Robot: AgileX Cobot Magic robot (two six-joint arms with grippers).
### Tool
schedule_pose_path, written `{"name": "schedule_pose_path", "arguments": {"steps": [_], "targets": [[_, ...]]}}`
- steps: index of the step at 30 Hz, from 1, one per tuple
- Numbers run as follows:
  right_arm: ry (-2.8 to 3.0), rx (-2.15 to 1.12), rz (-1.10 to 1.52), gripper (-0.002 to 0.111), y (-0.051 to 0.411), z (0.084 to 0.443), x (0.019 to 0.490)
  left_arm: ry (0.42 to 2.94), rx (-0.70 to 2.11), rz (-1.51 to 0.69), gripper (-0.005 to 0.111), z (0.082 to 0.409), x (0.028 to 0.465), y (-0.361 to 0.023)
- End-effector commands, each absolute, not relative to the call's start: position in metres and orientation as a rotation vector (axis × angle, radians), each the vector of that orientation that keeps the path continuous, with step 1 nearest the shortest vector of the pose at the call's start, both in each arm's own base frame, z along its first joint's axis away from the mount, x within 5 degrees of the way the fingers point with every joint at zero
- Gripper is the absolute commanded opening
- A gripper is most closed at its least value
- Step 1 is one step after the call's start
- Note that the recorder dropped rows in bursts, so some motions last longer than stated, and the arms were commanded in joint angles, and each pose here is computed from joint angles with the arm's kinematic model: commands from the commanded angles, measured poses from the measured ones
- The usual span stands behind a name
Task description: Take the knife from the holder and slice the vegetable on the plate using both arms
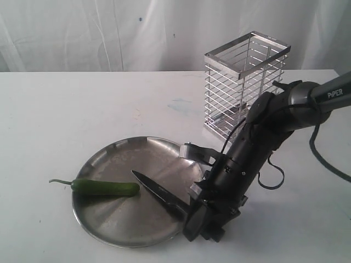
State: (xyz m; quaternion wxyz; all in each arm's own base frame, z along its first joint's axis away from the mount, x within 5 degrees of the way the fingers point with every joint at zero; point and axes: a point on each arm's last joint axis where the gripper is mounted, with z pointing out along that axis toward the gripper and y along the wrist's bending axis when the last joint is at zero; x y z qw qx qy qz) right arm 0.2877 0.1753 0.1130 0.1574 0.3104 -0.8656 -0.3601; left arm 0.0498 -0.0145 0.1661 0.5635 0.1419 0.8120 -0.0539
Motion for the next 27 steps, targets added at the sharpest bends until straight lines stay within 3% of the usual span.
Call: {"name": "schedule_pose_path", "arguments": {"steps": [1, 5, 13, 18, 21, 27], "targets": [[-2.487, 0.887, -1.008, 0.027, 0.173, 0.111, 0.289, 1.907, 0.321, -0.133, 0.000, 0.166, 0.050, -0.014], [-2.493, 0.844, -0.997, 0.000, 0.173, 0.111, 0.289, 1.907, 0.321, -0.133, 0.000, 0.166, 0.050, -0.014], [-2.521, 0.872, -1.008, 0.000, 0.173, 0.124, 0.290, 1.907, 0.321, -0.133, 0.000, 0.166, 0.050, -0.014], [-2.653, 0.913, -0.953, 0.000, 0.166, 0.177, 0.284, 1.907, 0.321, -0.133, 0.000, 0.166, 0.050, -0.014], [-2.762, 0.962, -0.762, 0.000, 0.161, 0.217, 0.261, 1.907, 0.321, -0.133, 0.000, 0.166, 0.050, -0.014], [-3.072, 1.153, -0.365, 0.000, 0.174, 0.247, 0.199, 1.907, 0.321, -0.133, 0.000, 0.166, 0.050, -0.014]]}}
